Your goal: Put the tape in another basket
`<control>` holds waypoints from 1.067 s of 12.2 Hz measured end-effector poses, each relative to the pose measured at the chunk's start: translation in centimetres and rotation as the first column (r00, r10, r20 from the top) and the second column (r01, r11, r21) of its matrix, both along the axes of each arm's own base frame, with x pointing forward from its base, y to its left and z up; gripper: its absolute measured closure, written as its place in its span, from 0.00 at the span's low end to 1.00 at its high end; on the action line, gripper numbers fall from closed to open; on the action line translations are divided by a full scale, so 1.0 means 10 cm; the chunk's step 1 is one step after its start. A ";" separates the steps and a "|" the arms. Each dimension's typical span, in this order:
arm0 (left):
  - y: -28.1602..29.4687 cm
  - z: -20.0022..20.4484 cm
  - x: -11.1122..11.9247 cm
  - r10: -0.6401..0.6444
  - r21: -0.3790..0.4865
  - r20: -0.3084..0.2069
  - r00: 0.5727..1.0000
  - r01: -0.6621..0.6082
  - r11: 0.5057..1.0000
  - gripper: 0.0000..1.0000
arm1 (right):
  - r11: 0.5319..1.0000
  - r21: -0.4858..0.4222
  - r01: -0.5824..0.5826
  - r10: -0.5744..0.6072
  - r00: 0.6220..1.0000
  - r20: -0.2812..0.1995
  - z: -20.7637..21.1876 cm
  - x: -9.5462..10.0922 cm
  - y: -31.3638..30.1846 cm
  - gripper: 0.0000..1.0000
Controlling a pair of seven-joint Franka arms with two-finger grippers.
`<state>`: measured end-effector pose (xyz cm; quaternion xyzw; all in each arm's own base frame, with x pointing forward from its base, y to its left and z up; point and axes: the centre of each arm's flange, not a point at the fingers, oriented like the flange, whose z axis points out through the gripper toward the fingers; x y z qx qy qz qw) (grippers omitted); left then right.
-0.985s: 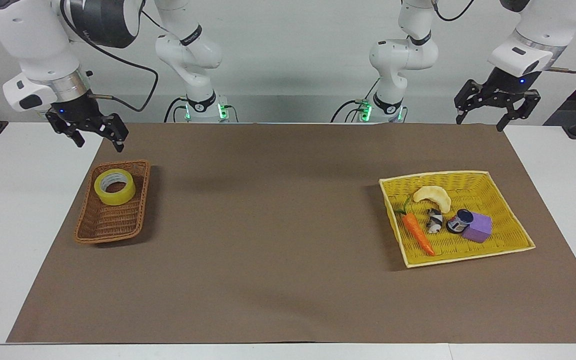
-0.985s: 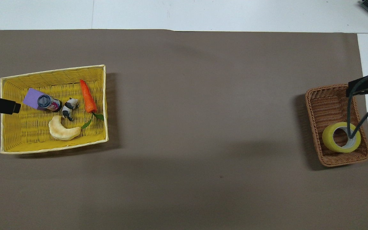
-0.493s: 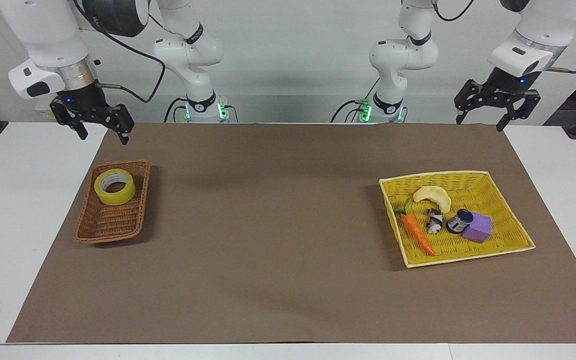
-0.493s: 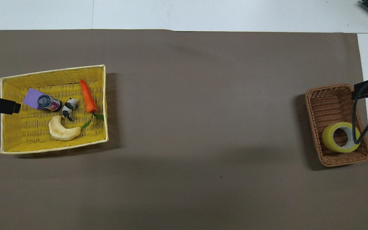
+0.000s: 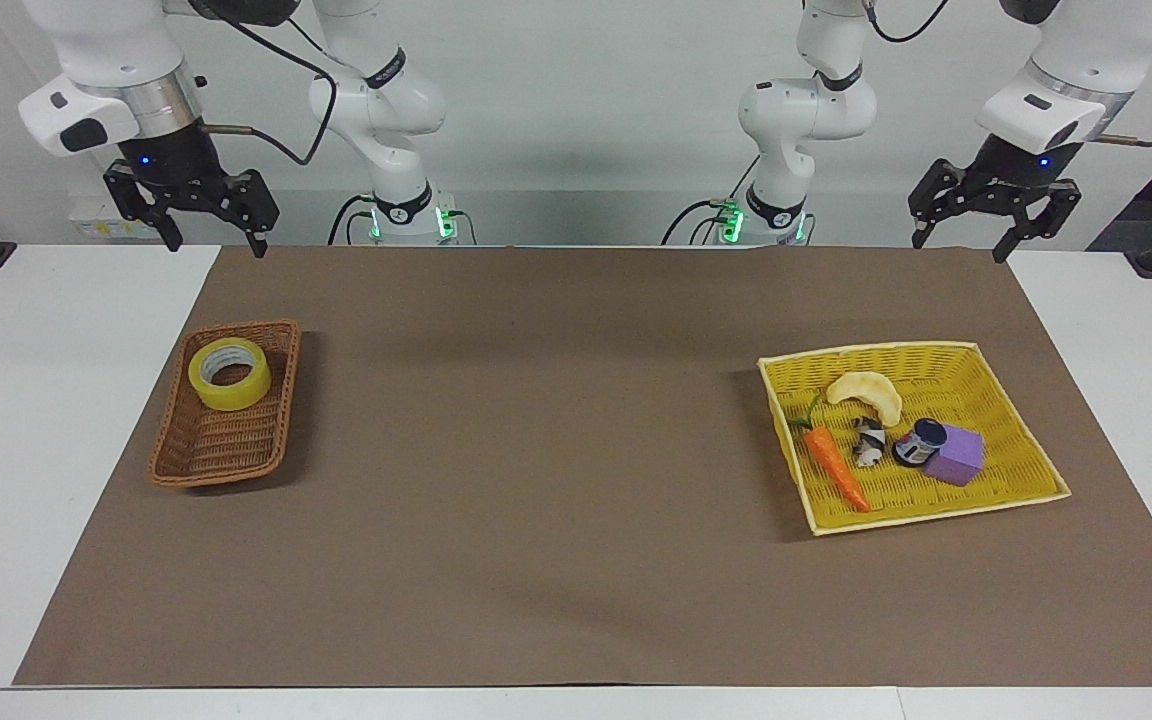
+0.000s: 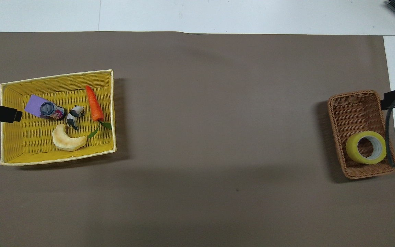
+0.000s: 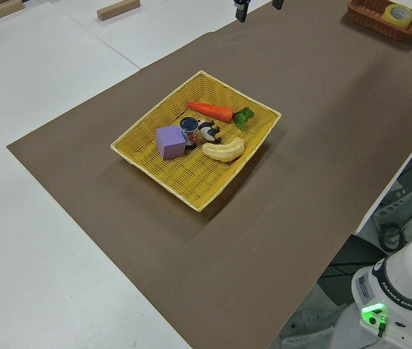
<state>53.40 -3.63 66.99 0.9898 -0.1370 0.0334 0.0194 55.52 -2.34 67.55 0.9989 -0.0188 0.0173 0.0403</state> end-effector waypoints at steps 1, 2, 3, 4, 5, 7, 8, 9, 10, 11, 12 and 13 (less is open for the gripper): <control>0.00 0.00 0.00 0.000 0.000 0.000 1.000 0.000 1.000 0.00 | 1.000 0.000 0.000 0.000 1.000 0.001 0.00 0.00 0.00 0.00; 0.00 0.00 0.00 0.000 0.000 0.000 1.000 0.000 1.000 0.00 | 1.000 0.000 0.001 -0.001 1.000 0.002 0.01 0.00 -0.01 0.00; 0.00 0.00 0.00 0.000 0.000 0.000 1.000 0.000 1.000 0.00 | 1.000 0.000 0.004 -0.004 1.000 0.004 0.02 -0.01 -0.02 0.00; 0.00 0.00 0.00 0.000 0.000 0.000 1.000 0.000 1.000 0.00 | 1.000 0.001 0.004 -0.004 1.000 0.006 0.03 -0.02 -0.02 0.00; 0.00 0.00 0.00 0.000 0.000 0.000 1.000 0.000 1.000 0.00 | 1.000 0.016 0.000 0.000 1.000 0.002 0.03 -0.02 0.01 0.00; 0.00 0.00 0.00 0.000 0.000 0.000 1.000 0.000 1.000 0.00 | 0.998 0.058 -0.004 0.007 0.999 -0.039 0.00 -0.07 0.07 0.00; 0.00 0.00 0.00 0.000 0.000 0.000 1.000 0.000 1.000 0.00 | 0.998 0.068 -0.004 0.008 0.998 -0.055 0.00 -0.10 0.08 0.00; 0.00 0.00 0.00 0.000 0.000 0.000 1.000 0.000 1.000 0.00 | 0.998 0.070 -0.004 0.008 0.998 -0.057 0.01 -0.12 0.08 0.00; 0.00 0.00 0.00 0.000 0.000 0.000 1.000 0.000 1.000 0.00 | 0.998 0.070 -0.004 0.008 0.998 -0.054 0.02 -0.13 0.08 0.00; 0.00 0.00 0.00 0.000 0.000 0.000 1.000 0.000 1.000 0.00 | 0.998 0.070 -0.001 0.005 0.999 -0.054 0.03 -0.13 0.06 0.00; 0.00 0.00 0.00 0.000 0.000 0.000 1.000 0.000 1.000 0.00 | 0.998 0.070 0.003 0.001 0.999 -0.054 0.03 -0.13 0.04 0.00; 0.00 0.00 0.00 0.000 0.000 0.000 1.000 0.000 1.000 0.00 | 0.998 0.070 0.007 -0.003 0.999 -0.054 0.03 -0.13 0.02 0.00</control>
